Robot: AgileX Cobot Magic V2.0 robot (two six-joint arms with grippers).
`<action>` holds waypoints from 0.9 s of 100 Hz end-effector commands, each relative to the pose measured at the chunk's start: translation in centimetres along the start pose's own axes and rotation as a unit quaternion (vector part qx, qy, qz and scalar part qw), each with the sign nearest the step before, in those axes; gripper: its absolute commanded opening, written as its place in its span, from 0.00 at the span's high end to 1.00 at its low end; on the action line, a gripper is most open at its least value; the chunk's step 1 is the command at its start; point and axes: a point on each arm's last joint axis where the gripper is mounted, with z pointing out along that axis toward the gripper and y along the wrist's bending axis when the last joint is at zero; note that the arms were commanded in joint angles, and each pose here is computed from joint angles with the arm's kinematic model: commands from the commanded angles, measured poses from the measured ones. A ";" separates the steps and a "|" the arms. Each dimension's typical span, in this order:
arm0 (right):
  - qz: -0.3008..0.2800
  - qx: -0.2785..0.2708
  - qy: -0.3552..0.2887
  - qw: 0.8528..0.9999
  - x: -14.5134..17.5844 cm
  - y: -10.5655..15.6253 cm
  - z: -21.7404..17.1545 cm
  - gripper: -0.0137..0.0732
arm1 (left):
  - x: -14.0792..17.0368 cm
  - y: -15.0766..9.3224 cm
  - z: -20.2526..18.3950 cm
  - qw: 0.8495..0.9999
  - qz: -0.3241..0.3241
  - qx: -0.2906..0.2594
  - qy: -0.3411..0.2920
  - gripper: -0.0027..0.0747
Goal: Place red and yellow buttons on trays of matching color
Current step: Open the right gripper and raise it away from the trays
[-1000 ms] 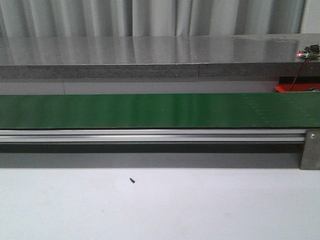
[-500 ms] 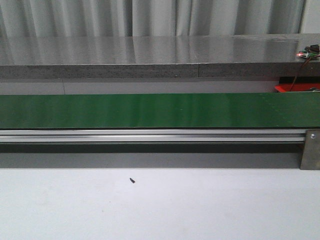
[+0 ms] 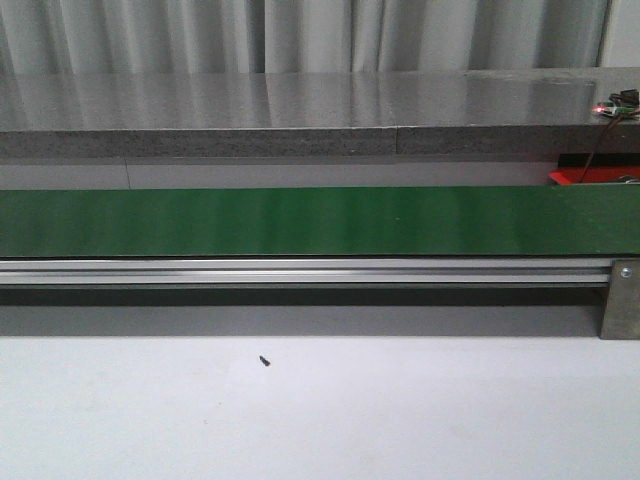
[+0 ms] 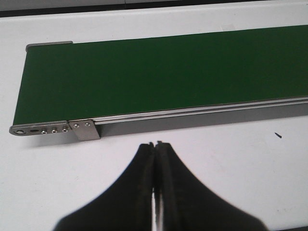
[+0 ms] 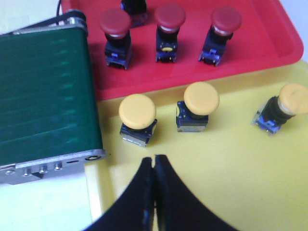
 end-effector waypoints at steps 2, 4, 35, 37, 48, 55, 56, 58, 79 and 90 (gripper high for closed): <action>-0.027 -0.016 -0.065 0.997 -1.3 0.7 -1.9 0.92 | -1.2 -0.1 -0.5 0.999 -0.004 -0.001 -0.043 0.99; -0.032 -0.021 -0.069 0.997 -1.3 0.9 -2.2 0.92 | -1.2 -0.1 -0.5 0.999 -0.004 -0.001 -0.043 0.99; -0.037 -0.080 -0.134 0.987 -1.4 2.6 -5.4 0.92 | -1.2 -0.1 -0.5 0.999 -0.004 -0.001 -0.043 0.99; -0.038 -0.083 -0.139 0.986 -1.3 2.7 -5.7 0.92 | -1.2 -0.1 -0.5 0.999 -0.004 -0.001 -0.043 0.99; -0.042 -0.095 -0.157 0.982 -0.7 2.9 -6.7 0.92 | -1.2 -0.1 -0.5 0.999 -0.004 -0.001 -0.043 0.99; -0.042 -0.101 -0.169 0.980 -0.3 2.9 -7.4 0.92 | -1.2 -0.1 -0.5 0.999 -0.004 -0.001 -0.043 0.99; -0.039 -0.103 -0.170 0.979 -0.3 2.9 -7.4 0.92 | -1.2 -0.1 -0.5 0.999 -0.004 -0.001 -0.043 0.99; -0.039 -0.104 -0.177 0.978 -0.2 2.8 -7.7 0.92 | -1.2 -0.1 -0.5 0.999 -0.004 -0.001 -0.043 0.99; -0.019 -0.114 -0.247 0.962 1.2 2.3 -10.0 0.92 | -1.2 -0.1 -0.5 0.999 -0.004 -0.001 -0.043 0.99; -0.002 -0.124 -0.268 0.956 2.1 2.2 -10.7 0.92 | -1.2 -0.1 -0.5 0.999 -0.004 -0.001 -0.043 0.99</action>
